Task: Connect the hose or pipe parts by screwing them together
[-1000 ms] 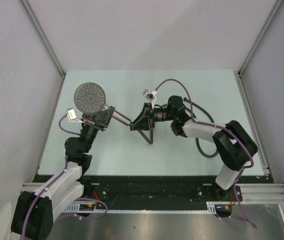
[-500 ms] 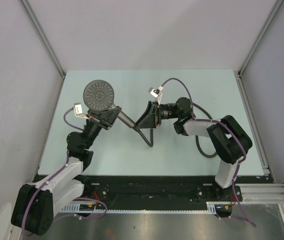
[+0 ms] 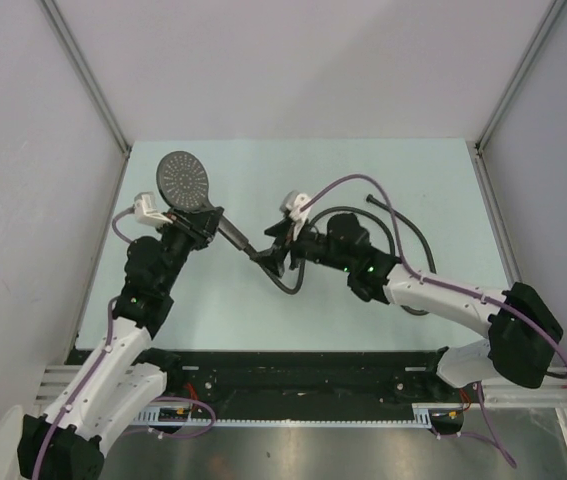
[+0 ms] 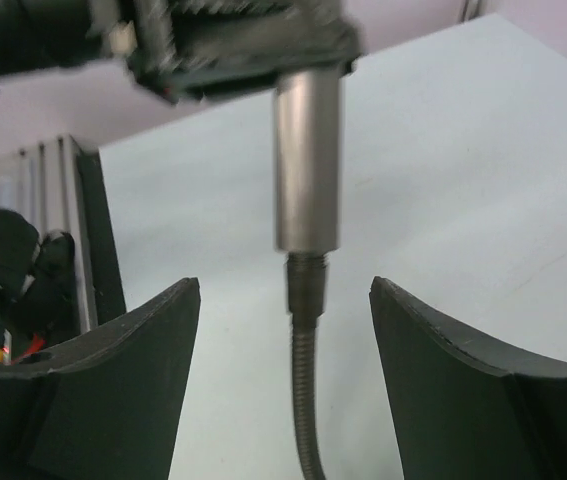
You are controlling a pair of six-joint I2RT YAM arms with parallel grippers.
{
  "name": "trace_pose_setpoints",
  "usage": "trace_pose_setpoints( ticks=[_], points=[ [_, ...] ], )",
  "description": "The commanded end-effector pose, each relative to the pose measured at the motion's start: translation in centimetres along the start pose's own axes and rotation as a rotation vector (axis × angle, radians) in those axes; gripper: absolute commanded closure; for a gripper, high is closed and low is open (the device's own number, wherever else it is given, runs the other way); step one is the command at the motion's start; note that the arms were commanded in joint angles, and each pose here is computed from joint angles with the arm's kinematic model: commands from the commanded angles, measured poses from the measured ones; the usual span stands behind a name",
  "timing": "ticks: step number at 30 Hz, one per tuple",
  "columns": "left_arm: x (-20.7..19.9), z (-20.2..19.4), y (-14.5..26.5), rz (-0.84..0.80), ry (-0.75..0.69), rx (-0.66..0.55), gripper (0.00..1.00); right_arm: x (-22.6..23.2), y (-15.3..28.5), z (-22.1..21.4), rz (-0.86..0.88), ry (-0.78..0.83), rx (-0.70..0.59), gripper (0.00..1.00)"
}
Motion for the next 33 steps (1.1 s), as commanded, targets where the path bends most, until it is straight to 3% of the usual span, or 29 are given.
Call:
trace_pose_setpoints(
  ticks=[1, 8, 15, 21, 24, 25, 26, 29, 32, 33],
  points=[
    [1.3, 1.4, 0.0, 0.171, 0.001, 0.021, 0.99, -0.5, -0.6, -1.0, -0.252, 0.218, 0.001, 0.27],
    [0.8, 1.9, 0.1, 0.168, 0.045, 0.009, 0.99, 1.9, -3.6, -5.0, -0.320, 0.338, 0.042, 0.28],
    [0.7, 1.6, 0.2, 0.177, 0.065, 0.033, 1.00, 1.0, -4.8, -5.7, -0.446, 0.394, 0.037, 0.30],
    [0.7, 1.1, 0.1, 0.175, 0.098, 0.054, 1.00, 1.2, -5.8, -5.8, -0.426, 0.392, 0.018, 0.37],
    [0.5, 1.1, 0.3, 0.169, 0.120, 0.056, 0.99, 1.3, -6.2, -5.9, -0.414, 0.386, 0.016, 0.53],
    [0.5, 1.0, 0.3, 0.168, 0.131, 0.056, 1.00, 1.4, -6.3, -5.9, -0.407, 0.384, 0.017, 0.60],
    [0.4, 1.1, 0.3, 0.165, 0.135, 0.054, 1.00, 1.4, -6.4, -5.8, -0.404, 0.375, 0.012, 0.75],
    [0.2, 1.1, 0.5, 0.149, 0.131, 0.060, 1.00, 1.4, -6.4, -5.4, -0.374, 0.342, 0.008, 0.93],
    [0.3, 0.4, 0.8, 0.117, 0.095, 0.060, 1.00, 1.1, -6.2, -4.6, -0.308, 0.263, 0.012, 1.00],
    [-0.4, 1.2, 0.7, 0.056, 0.089, 0.000, 1.00, 0.4, -6.0, -4.4, -0.274, 0.215, 0.022, 1.00]
  ],
)
Point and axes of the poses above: each gripper's point midway between its finger pads, its own y axis back along the fingers, its own x axis along the line the jaws close on, z = x × y, the point moved 3 cm from there along y, back along the fingers, and after that the axes turned 11 degrees about -y, right-handed, at the moved point
